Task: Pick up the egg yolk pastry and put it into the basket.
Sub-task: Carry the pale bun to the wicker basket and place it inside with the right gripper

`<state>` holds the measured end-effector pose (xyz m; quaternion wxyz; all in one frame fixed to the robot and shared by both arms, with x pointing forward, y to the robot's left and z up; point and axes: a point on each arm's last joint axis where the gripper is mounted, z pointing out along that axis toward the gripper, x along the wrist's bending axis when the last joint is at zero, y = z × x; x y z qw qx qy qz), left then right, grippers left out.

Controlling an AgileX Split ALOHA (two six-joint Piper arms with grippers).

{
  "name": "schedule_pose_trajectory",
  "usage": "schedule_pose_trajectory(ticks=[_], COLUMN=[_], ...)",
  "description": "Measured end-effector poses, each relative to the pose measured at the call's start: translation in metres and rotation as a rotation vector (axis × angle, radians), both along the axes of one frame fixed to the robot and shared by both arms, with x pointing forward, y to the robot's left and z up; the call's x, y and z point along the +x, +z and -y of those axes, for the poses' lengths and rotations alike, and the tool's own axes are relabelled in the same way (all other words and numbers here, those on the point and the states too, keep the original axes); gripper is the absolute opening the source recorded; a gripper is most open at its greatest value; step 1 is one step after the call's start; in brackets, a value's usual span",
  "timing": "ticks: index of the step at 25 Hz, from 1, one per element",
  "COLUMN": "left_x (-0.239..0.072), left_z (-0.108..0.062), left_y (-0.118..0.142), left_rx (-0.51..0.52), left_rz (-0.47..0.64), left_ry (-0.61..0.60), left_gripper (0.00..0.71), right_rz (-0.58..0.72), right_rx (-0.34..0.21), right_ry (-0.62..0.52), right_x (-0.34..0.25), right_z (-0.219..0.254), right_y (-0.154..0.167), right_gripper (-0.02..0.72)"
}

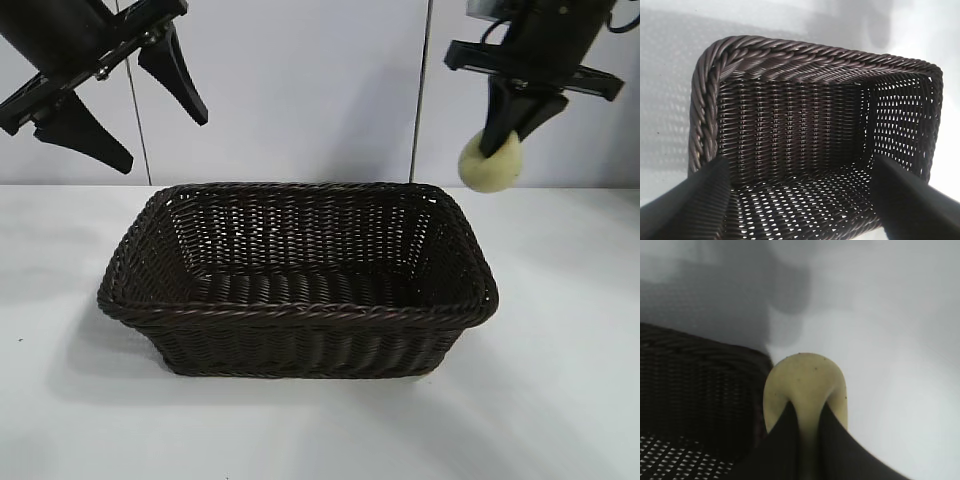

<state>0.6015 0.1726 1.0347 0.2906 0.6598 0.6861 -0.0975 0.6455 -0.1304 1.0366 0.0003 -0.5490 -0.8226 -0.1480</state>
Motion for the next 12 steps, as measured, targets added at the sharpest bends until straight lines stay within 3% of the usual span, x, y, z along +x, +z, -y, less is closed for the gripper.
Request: schedule_pose_trajectory(ticks=[6, 12], left_x=[0.0, 0.0], left_z=[0.0, 0.0], left_y=[0.0, 0.0], left_rx=[0.0, 0.0], left_rz=[0.0, 0.0], left_ry=[0.0, 0.0], left_gripper=[0.562, 0.562], right_rz=[-0.002, -0.07], right_rx=[-0.005, -0.047], right_ry=[0.104, 0.143], right_x=[-0.019, -0.016], right_z=[-0.042, -0.062], right_y=[-0.003, -0.046], right_gripper=[0.048, 0.05])
